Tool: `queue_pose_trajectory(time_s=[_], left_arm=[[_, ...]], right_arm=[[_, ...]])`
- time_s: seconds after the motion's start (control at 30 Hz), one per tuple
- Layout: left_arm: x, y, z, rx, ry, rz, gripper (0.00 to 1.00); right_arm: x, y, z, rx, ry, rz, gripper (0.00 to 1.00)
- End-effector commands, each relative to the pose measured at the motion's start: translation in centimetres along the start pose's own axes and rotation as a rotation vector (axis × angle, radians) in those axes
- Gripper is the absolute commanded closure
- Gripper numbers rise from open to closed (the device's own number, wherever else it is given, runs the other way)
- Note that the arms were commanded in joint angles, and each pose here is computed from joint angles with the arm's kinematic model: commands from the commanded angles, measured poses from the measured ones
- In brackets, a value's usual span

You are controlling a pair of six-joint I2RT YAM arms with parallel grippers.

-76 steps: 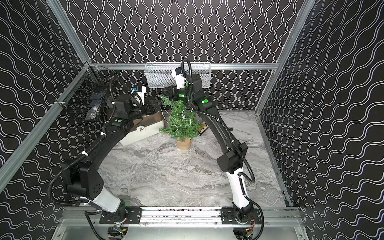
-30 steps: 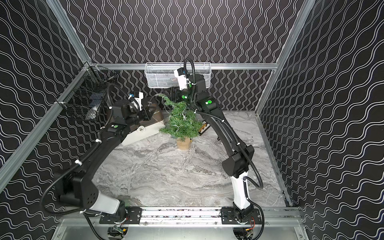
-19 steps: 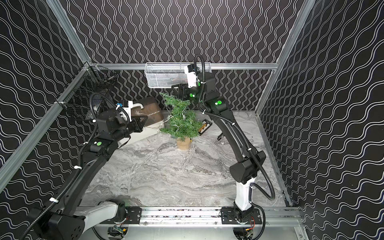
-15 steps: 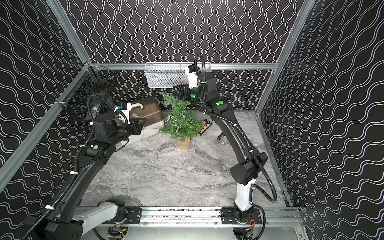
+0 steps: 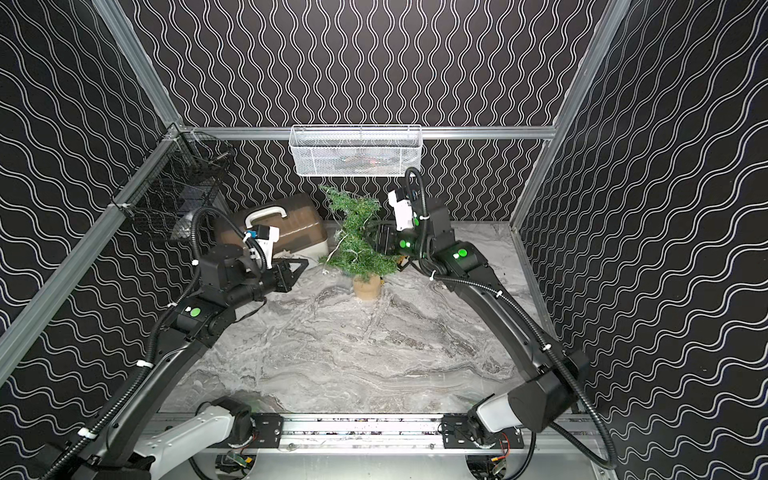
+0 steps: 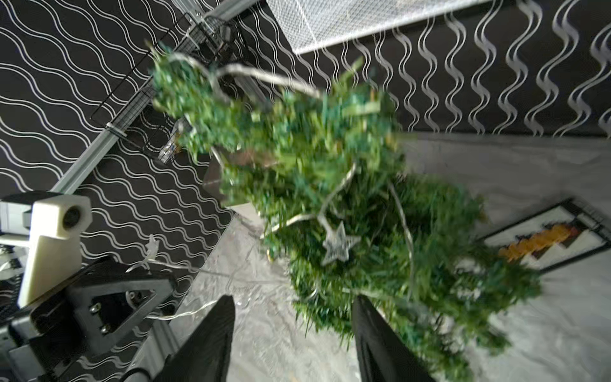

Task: Remove string lights from the small christmas tree
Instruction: Remove the light string from the Christmas tree.

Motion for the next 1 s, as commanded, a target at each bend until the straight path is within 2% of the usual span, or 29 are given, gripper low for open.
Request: queue_pose_trajectory(time_s=[0.0, 0.1, 0.23, 0.43, 0.63, 0.83, 0.97], left_arm=[[0.1, -0.9, 0.5, 0.040, -0.030, -0.001, 1.00], [0.5, -1.5, 0.6, 0.063, -0.026, -0.006, 1.00], [0.4, -2.2, 0.4, 0.085, -0.024, -0.006, 1.00], [0.6, -2.9, 0.1, 0.117, -0.022, -0.017, 1.00], [0.6, -3.4, 0.0, 0.137, -0.014, -0.008, 1.00], [0.4, -3.8, -0.3, 0.143, -0.019, 0.004, 1.00], [0.4, -3.9, -0.4, 0.141, -0.014, 0.011, 1.00]], right_arm=[[1.0, 0.9, 0.0, -0.168, -0.081, 0.174, 0.41], [2.8, 1.3, 0.8, -0.186, -0.100, 0.207, 0.40], [4.2, 2.3, 3.1, -0.182, -0.062, 0.184, 0.40], [5.0, 2.8, 5.5, -0.254, -0.043, 0.207, 0.39], [5.5, 3.4, 6.7, -0.233, -0.051, 0.230, 0.41], [5.5, 3.3, 7.8, -0.199, -0.085, 0.266, 0.49], [5.6, 3.3, 8.3, -0.198, -0.086, 0.272, 0.65]])
Point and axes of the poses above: each gripper's point midway between its finger pads, its own z axis out along the fingers, its own y axis along the line the jaws close on, x = y × z, the point moved 10 cm from there along -z, back along the fingers, and after that the axes turned 2 degrees about z, right-handed, at the moved point
